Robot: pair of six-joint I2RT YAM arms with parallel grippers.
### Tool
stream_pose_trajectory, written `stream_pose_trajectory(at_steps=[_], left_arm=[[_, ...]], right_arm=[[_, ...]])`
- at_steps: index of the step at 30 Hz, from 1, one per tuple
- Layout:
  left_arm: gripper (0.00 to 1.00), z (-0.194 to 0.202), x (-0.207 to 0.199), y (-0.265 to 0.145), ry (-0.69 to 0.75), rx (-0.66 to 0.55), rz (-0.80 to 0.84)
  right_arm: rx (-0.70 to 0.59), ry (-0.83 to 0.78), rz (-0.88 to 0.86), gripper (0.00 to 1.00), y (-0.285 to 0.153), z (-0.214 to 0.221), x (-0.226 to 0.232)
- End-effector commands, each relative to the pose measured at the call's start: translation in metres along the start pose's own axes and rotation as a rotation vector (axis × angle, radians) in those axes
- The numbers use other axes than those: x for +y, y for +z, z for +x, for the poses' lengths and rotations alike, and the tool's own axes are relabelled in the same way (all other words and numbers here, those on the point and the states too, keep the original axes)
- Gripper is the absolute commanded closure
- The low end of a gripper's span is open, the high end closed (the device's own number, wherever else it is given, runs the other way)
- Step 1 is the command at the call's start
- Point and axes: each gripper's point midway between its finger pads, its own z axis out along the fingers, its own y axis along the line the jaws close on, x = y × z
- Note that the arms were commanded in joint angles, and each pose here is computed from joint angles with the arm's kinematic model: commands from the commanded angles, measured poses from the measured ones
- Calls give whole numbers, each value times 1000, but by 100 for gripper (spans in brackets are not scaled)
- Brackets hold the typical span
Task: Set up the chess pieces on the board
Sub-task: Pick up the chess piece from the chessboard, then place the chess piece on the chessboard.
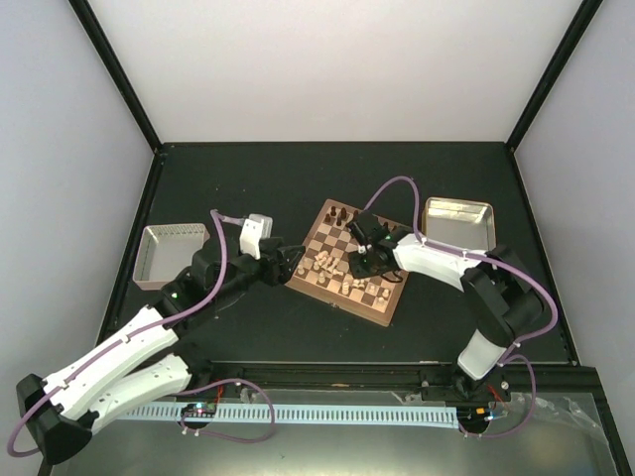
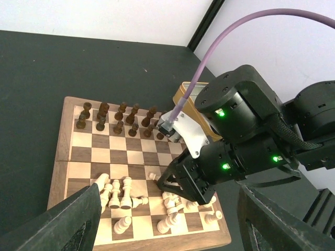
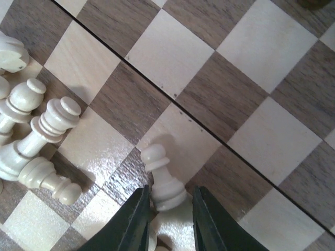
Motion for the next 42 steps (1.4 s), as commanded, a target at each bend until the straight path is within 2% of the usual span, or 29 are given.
stream_pose_trajectory(at_steps=[1,5,10,13,20,27,34,42], left_arm=[[27,-8,-6,0,-11,-21,27],[27,-5,-4,1,-17,-13,23],[27,-4,-4,4,-22,-4,24],[27,-2,-4,5,-27,3,27],[26,4,-11,13,-60,40,75],[25,2,-29,16,-120,72,189],[24,-8,-55,16,-199,108,343],[27,-14,-77,26,-221,189,452]], right_arm=[[-34,-21,14,73,4,-15,1],[-39,-34,21,74,8,-18,1],[-60,-36,29,89,9,-21,0],[-113,-38,19,91,3,-26,-1],[-375,-86,-66,94,-41,-60,11],[-669,-216,-299,93,-112,-76,45],[-930,-417,-532,93,-179,-62,78],[-1068,-613,-679,93,-215,-35,98]])
